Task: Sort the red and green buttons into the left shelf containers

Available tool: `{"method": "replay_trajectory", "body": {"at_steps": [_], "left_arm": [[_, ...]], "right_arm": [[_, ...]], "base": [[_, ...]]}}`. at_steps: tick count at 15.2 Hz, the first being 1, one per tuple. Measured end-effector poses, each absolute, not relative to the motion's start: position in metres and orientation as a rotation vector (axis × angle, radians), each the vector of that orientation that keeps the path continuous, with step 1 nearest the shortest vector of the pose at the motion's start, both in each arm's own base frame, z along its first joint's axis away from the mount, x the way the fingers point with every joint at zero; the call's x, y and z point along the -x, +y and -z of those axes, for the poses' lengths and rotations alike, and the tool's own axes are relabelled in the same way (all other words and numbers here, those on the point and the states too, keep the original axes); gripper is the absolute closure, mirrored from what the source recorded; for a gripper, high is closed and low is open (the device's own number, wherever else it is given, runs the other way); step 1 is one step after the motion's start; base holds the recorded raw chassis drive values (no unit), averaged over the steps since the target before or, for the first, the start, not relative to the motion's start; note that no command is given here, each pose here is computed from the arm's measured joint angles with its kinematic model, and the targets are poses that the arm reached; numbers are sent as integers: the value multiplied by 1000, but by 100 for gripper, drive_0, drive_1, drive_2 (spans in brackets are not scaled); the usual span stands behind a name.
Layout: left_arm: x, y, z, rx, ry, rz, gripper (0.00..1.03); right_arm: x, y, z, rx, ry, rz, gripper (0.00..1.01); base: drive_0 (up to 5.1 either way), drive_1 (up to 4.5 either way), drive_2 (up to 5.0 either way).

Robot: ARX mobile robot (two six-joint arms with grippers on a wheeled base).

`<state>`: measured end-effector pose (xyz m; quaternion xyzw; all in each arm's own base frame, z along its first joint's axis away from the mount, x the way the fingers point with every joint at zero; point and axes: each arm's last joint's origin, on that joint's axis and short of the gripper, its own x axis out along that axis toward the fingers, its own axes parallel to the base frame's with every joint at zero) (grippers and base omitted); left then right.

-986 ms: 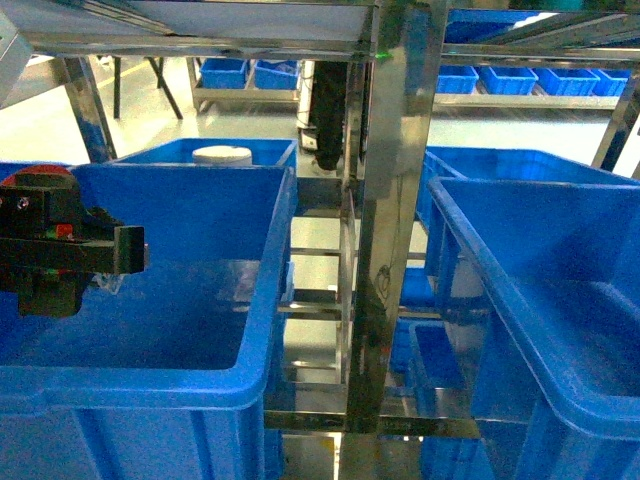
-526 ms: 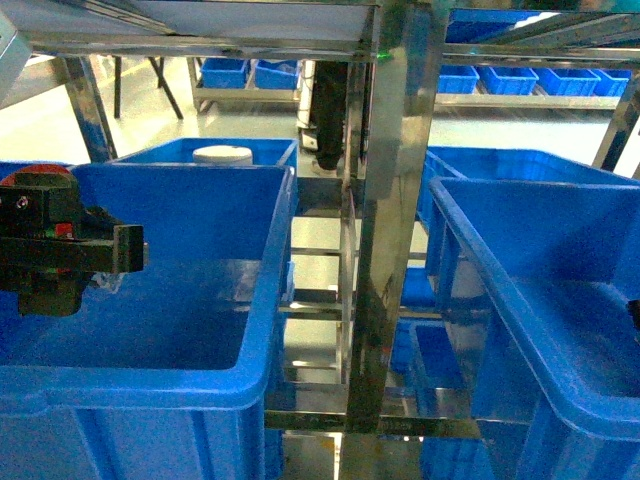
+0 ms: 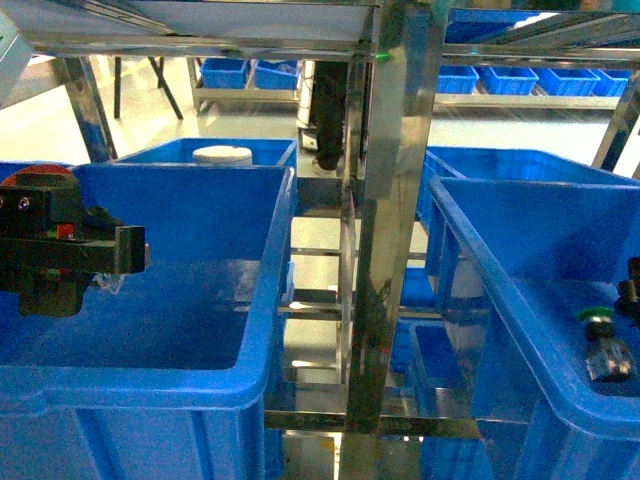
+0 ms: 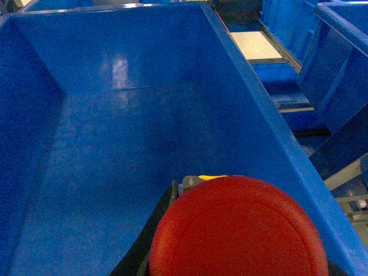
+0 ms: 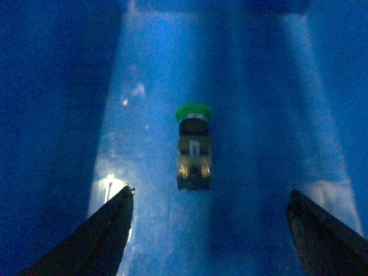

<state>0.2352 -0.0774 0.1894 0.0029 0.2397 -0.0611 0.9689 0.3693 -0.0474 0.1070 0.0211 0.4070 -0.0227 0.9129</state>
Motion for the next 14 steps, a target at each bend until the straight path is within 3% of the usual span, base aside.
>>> {"method": "replay_trajectory", "body": {"at_steps": [2, 3, 9, 12, 14], "left_arm": [[-235, -77, -189, -6, 484, 123, 77], [-235, -77, -189, -6, 484, 123, 77], [-235, -77, -189, -6, 484, 123, 77], [-235, -77, -189, -6, 484, 123, 77], [-235, -77, -189, -6, 484, 123, 77]], "right_arm": [[-360, -49, -125, -23, 702, 75, 4], [-352, -50, -136, -22, 655, 73, 3], [-248, -31, -164, 8, 370, -5, 3], [-188, -17, -168, -2, 340, -79, 3], [-165, -19, -186, -13, 279, -113, 3]], "base": [[0, 0, 0], [0, 0, 0], [0, 0, 0], [0, 0, 0], [0, 0, 0]]}}
